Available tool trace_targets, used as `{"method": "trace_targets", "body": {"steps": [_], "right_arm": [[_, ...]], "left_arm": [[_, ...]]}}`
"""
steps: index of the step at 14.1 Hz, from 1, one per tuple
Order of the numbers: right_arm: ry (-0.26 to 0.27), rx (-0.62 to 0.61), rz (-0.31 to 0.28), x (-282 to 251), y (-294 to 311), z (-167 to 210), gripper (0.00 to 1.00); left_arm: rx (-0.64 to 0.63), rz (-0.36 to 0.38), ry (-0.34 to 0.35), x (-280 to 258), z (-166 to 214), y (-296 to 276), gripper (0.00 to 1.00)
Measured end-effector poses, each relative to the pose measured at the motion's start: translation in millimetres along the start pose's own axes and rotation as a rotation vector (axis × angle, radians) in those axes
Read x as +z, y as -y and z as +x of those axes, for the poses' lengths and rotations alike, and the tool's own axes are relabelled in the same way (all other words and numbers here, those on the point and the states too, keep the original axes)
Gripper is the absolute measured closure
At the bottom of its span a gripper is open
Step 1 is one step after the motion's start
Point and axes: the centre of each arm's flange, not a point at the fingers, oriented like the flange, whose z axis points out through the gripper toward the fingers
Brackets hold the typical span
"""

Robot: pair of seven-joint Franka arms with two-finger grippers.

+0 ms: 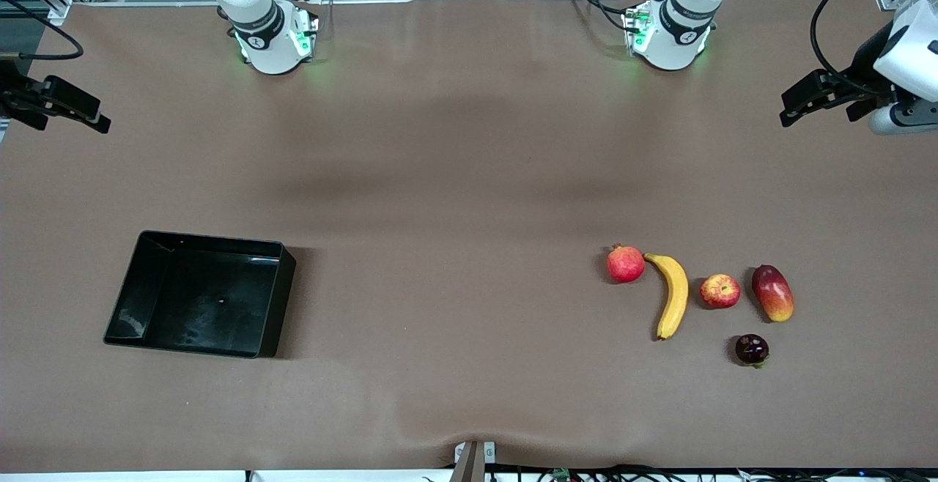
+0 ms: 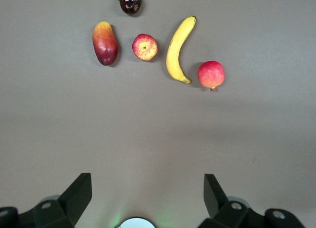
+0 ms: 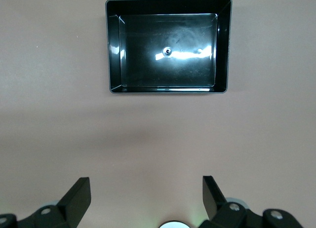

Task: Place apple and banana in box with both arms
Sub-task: 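Reach the left gripper to the red-yellow apple while the right gripper nears the tray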

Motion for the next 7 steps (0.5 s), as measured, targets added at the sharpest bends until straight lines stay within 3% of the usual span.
{"method": "trace_targets", "body": {"steps": [7], "right_arm": [[0.003, 0.017, 0.0, -0.1, -9.3, 0.0, 0.0]], "left_arm": [[-0.003, 0.006, 0.009, 4.7, 3.2, 1.6, 0.0]]}}
